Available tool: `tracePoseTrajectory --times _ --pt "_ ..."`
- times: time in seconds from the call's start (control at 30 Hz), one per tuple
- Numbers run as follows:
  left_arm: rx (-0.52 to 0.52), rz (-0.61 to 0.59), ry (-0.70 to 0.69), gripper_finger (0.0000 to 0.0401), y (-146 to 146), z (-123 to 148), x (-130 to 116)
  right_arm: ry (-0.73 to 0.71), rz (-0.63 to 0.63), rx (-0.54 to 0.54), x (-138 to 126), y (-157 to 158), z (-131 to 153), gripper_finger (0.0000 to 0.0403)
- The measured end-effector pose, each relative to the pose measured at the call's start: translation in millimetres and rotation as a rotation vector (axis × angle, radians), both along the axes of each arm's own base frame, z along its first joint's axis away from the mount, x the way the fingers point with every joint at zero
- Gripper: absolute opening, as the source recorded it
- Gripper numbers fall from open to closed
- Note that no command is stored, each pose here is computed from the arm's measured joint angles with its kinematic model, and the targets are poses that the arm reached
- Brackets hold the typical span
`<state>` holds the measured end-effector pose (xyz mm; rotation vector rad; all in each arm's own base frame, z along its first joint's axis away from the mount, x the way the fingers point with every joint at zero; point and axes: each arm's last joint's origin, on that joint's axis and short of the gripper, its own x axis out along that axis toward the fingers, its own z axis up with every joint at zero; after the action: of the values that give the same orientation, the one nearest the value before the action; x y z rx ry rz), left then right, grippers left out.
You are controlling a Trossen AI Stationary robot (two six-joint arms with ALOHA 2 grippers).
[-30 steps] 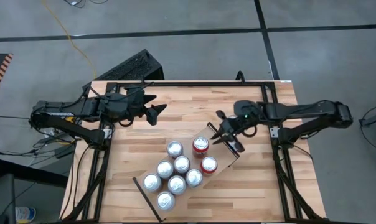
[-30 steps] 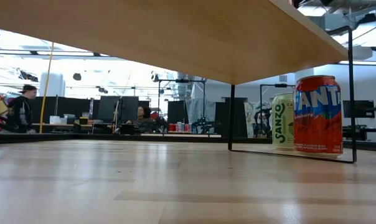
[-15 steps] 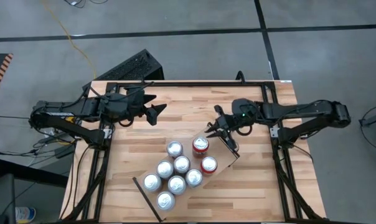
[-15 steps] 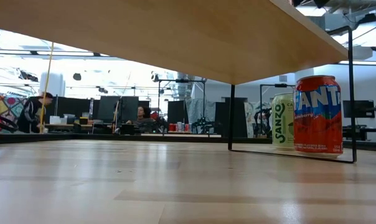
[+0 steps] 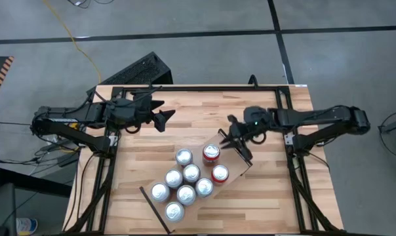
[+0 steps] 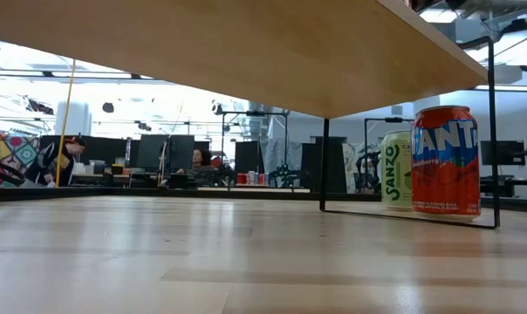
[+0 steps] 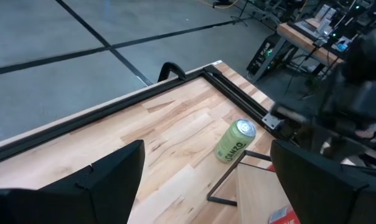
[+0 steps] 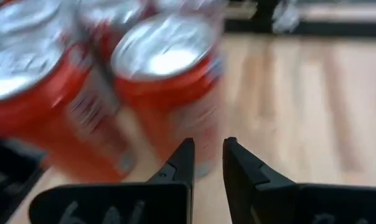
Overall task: Place canned beverage on shelf
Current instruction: Put the red soda can on the shelf aligned with the other red soda can
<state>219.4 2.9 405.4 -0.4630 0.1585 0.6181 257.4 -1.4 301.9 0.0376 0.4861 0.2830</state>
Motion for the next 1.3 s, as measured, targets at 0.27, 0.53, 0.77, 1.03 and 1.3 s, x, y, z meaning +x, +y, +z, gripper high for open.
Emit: tracePoseTrajectory --times 0.27,0.53,0.77,1.03,1.3 --pt "-0.005 0.003 0.013 0.0332 0.1 -1.4 -0.5 0.07 0.066 0.0 -1.6 25.5 -6.9 0.0065" --pt "0.004 0.001 0.021 0.0332 0.1 -1.7 -0.7 0.024 0.049 -0.023 0.7 23.3 -3.7 0.0065" --pt "0.004 0.001 0.023 0.0332 0.1 -1.9 -0.6 0.012 -0.04 -0.062 2.3 11.3 -3.1 0.0065" --pt "0.004 0.002 0.024 0.0332 0.1 -2.0 -0.6 0.081 -0.074 0.032 -3.7 6.9 -4.3 0.0065" --pt "0.008 0.0 0.026 0.0332 0.1 -2.0 -0.6 0.099 0.068 0.014 -7.3 31.4 -6.3 0.0065"
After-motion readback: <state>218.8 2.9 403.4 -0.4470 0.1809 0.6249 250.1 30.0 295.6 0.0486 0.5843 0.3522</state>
